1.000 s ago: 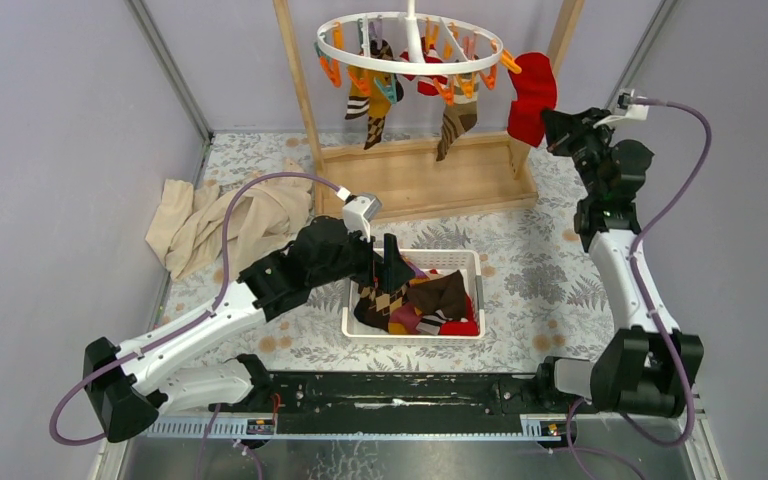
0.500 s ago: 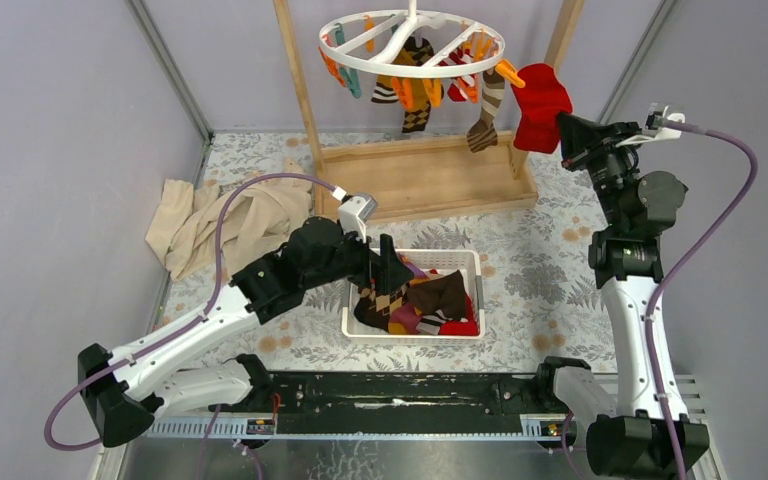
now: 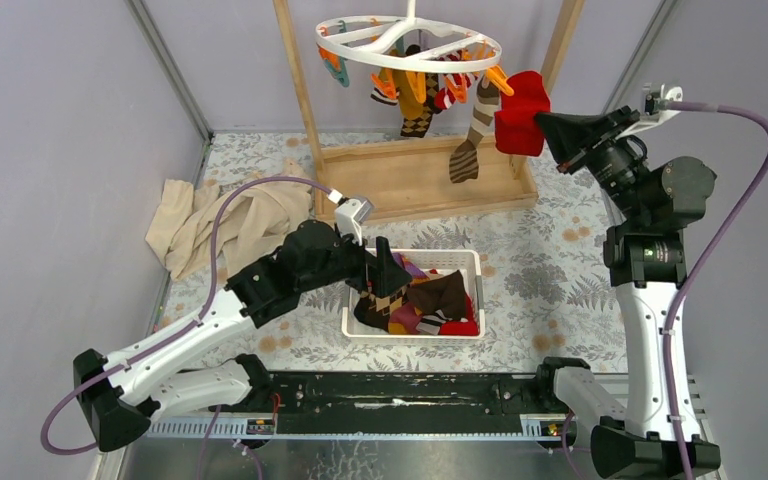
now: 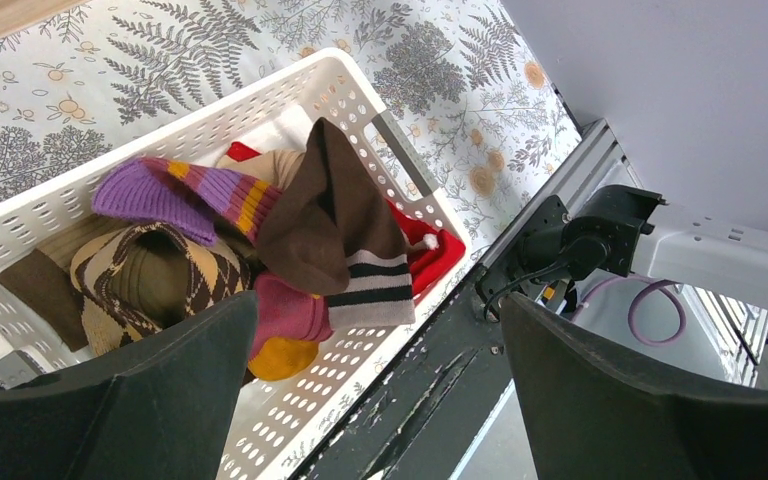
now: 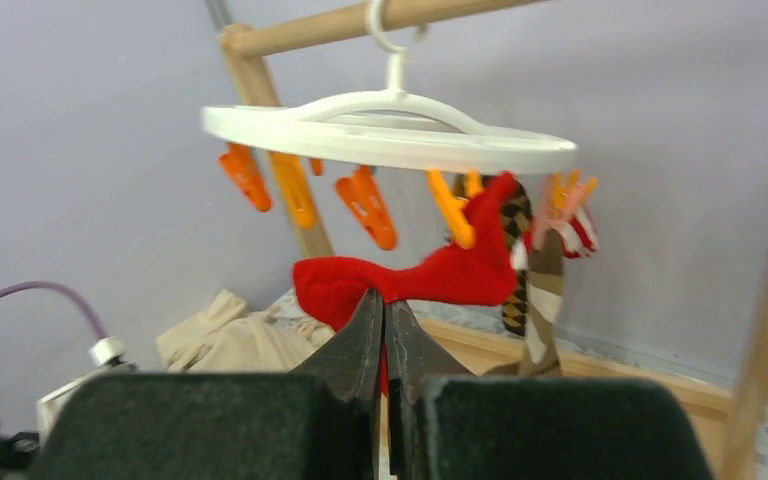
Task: Remove the socks clipped to the hanger
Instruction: Remove the sock from the hanger.
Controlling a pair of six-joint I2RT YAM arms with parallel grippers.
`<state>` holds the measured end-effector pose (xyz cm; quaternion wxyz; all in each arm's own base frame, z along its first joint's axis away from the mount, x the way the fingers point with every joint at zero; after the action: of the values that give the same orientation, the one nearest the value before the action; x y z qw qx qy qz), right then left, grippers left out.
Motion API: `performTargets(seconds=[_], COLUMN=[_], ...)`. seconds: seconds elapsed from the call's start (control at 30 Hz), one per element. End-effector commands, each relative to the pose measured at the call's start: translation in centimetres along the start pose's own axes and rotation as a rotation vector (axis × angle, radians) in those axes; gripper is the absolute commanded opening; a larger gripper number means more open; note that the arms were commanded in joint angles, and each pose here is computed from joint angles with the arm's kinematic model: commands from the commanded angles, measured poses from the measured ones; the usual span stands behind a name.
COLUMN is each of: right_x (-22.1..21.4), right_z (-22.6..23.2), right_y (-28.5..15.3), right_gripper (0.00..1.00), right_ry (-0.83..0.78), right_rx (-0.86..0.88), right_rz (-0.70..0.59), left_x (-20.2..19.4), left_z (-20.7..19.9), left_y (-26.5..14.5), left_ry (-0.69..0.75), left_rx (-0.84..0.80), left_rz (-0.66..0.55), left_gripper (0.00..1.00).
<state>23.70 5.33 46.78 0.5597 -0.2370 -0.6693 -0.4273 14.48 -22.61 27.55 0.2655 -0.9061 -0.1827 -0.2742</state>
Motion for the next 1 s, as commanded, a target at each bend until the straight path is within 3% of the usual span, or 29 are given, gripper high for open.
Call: performTargets(seconds=[0.0, 0.43, 0.97], right_x=[3.3, 1.8, -2.0], right_z=[3.4, 11.0, 16.6], right_y=[0.6, 6.4, 13.2], right_gripper=[0.00, 0.00, 0.00], right_ry=[-0.081, -0.171, -0.257], right_rx=[0.148, 0.290, 0.286], right_rz=[-0.014, 0.129, 0.277], left_x=[0.6, 0.2, 0.1], left_z=[-0.7, -0.4, -0.2], left_y=[-0.4, -0.9, -0.8], left_ry=[-0.001, -0.008, -0.005], left_rx=[-0.058, -0.057, -0.052], left_rz=[-0.045, -0.057, -0.060], left_gripper=[0.98, 0.98, 0.98])
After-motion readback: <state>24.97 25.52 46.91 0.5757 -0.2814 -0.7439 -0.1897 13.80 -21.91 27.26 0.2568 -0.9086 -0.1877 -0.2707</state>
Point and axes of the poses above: each gripper's point midway between its finger pads, its own y axis out along the fingers, its own z axis along the line the jaws close on, x = y × z, the point moved 8 cm from there along -y, back along the fingers, and after that the axes turned 15 degrees about -y, right-handed, at the moved point
